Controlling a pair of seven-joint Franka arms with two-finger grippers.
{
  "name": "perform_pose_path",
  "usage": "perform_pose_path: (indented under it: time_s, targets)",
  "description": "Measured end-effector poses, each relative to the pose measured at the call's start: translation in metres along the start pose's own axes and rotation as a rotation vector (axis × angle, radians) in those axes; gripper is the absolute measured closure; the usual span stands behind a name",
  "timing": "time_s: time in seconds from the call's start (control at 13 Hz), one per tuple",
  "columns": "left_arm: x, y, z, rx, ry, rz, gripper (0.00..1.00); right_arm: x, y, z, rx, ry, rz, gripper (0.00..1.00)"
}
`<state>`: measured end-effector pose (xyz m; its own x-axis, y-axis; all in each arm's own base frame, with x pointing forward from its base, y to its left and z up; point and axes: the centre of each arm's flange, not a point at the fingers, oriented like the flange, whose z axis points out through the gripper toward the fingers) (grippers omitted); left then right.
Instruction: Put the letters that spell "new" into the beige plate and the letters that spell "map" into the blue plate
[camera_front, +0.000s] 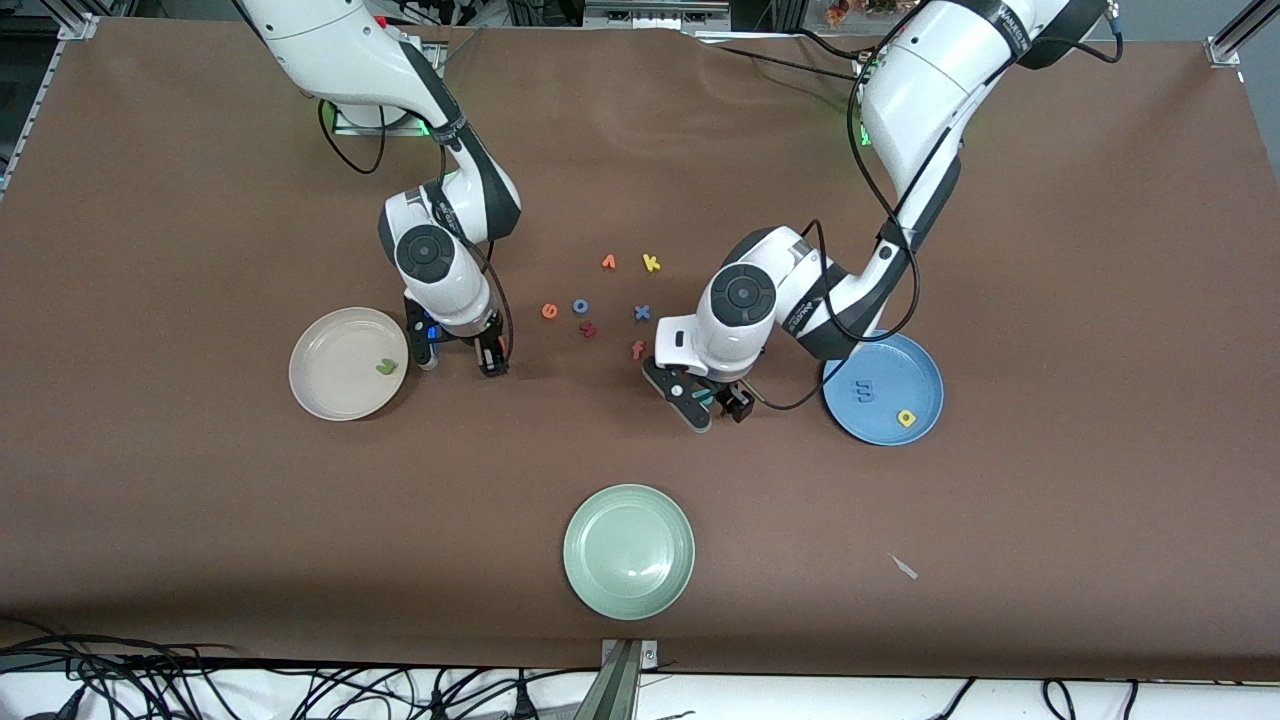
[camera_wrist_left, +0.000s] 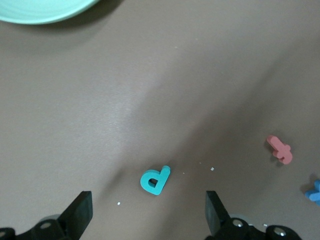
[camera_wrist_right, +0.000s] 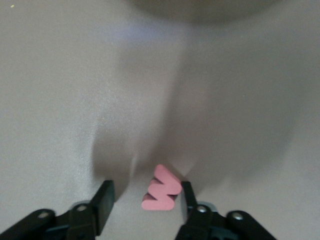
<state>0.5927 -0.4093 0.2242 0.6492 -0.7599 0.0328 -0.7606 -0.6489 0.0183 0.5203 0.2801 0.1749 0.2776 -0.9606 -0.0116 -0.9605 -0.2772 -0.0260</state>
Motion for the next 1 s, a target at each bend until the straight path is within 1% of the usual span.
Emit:
perform_pose_path:
  time_s: [0.08,0.15,0.31,0.39,0.54,0.62,0.77,0.85,1.0]
  targets:
    - [-0.002,0.005,0.007,-0.005,-0.013,0.018,0.00,0.000,0.000,-0.001,0.002,-0.001,0.000,0.54]
    - [-0.005,0.014,0.017,-0.012,-0.031,0.031,0.00,0.000,0.000,-0.001,0.002,-0.001,-0.001,0.54]
    - [-0.008,0.028,0.031,-0.021,-0.055,0.049,0.00,0.000,-0.001,-0.003,0.003,-0.001,-0.003,0.74]
    - [-0.009,0.031,0.035,-0.016,-0.060,0.059,0.00,0.000,-0.001,-0.002,0.003,-0.001,-0.003,0.74]
    - [-0.009,0.028,0.040,0.031,-0.059,0.100,0.00,0.000,-0.001,-0.002,0.003,-0.001,-0.009,0.73]
    - [-0.009,0.026,0.042,0.041,-0.055,0.106,0.00,-0.001,-0.001,-0.003,0.004,-0.001,-0.020,0.73]
    - [-0.007,0.025,0.046,0.047,-0.029,0.111,0.00,-0.002,-0.003,-0.005,0.004,-0.002,-0.057,0.73]
    - [-0.007,0.024,0.048,0.047,-0.025,0.112,0.00,-0.004,-0.006,-0.008,-0.009,0.000,-0.096,0.73]
    - [-0.007,0.022,0.050,0.049,-0.022,0.114,0.02,-0.005,-0.012,-0.017,-0.067,0.001,-0.232,0.73]
